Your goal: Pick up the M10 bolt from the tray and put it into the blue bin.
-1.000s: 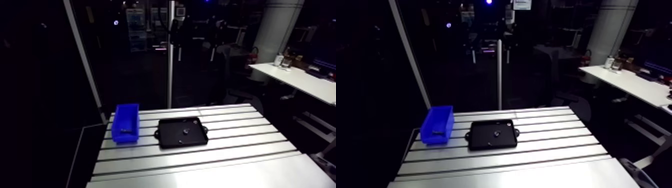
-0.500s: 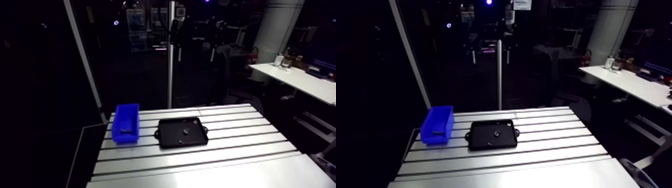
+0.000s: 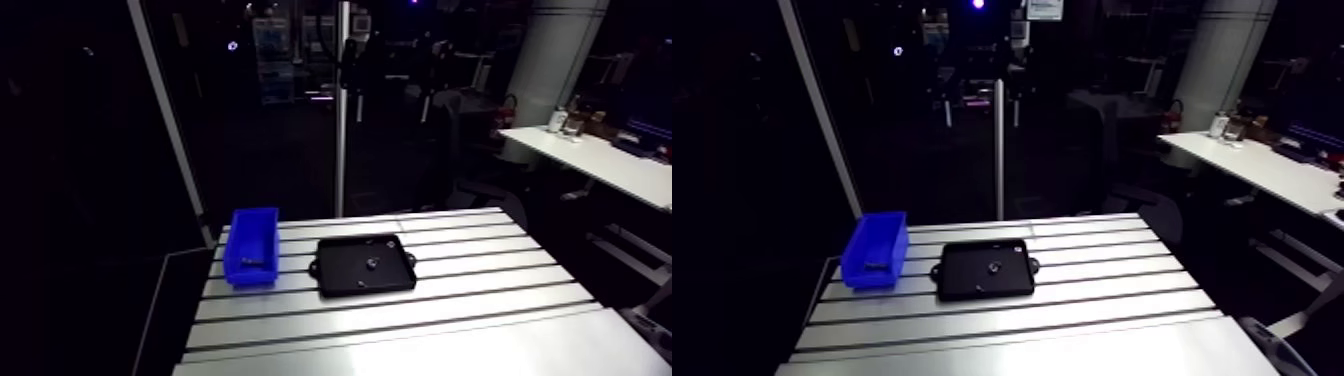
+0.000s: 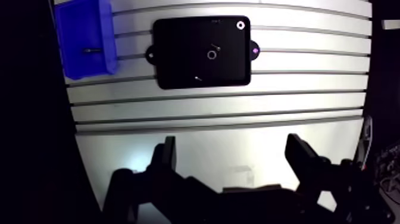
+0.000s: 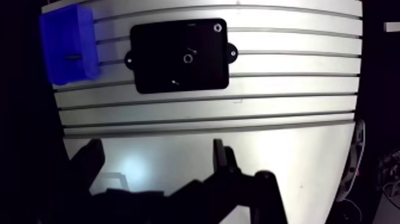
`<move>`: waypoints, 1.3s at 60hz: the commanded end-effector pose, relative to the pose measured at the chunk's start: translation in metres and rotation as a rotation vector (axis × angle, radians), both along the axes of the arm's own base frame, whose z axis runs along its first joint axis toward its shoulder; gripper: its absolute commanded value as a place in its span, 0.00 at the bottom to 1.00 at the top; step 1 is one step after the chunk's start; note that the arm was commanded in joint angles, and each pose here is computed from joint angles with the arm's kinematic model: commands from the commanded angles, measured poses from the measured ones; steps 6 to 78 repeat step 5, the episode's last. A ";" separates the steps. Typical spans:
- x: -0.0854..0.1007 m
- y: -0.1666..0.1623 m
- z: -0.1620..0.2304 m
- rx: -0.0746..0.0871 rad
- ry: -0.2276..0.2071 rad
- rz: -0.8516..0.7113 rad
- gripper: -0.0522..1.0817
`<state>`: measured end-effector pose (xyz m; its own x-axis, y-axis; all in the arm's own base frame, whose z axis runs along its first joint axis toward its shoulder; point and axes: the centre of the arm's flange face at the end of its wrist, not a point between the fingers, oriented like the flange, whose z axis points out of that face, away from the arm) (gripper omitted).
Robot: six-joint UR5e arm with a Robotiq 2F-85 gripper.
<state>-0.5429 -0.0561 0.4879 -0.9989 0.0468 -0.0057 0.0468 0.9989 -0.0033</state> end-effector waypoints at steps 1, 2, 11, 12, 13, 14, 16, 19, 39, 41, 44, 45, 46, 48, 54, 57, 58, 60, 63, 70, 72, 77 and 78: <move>0.001 0.000 0.002 0.001 0.005 0.000 0.05; 0.001 0.000 0.002 0.001 0.005 0.000 0.05; 0.001 0.000 0.003 0.001 0.005 0.000 0.05; 0.001 0.000 0.003 0.001 0.005 0.000 0.05; 0.001 0.000 0.003 0.001 0.005 0.000 0.05; 0.001 0.000 0.003 0.001 0.005 0.000 0.05; 0.001 0.000 0.003 0.001 0.005 0.000 0.05; 0.001 0.000 0.003 0.001 0.005 0.000 0.05; 0.001 0.000 0.003 0.001 0.005 0.000 0.05; 0.001 0.000 0.003 0.001 0.005 0.000 0.05; 0.001 0.000 0.003 0.001 0.005 0.000 0.05; 0.001 0.000 0.003 0.001 0.005 0.000 0.05; 0.001 0.000 0.003 0.001 0.005 0.000 0.05; 0.001 0.000 0.003 0.001 0.005 0.000 0.05; 0.001 0.000 0.003 0.001 0.005 0.000 0.05; 0.001 0.000 0.003 0.001 0.005 0.000 0.05; 0.001 0.000 0.003 0.001 0.005 0.000 0.05; 0.001 0.000 0.003 0.001 0.005 0.000 0.05; 0.001 0.000 0.003 0.001 0.005 0.000 0.05; 0.001 0.000 0.003 0.001 0.005 0.000 0.05; 0.001 0.000 0.003 0.001 0.005 0.000 0.05; 0.001 0.000 0.003 0.001 0.005 0.000 0.05; 0.001 0.000 0.003 0.001 0.005 0.000 0.05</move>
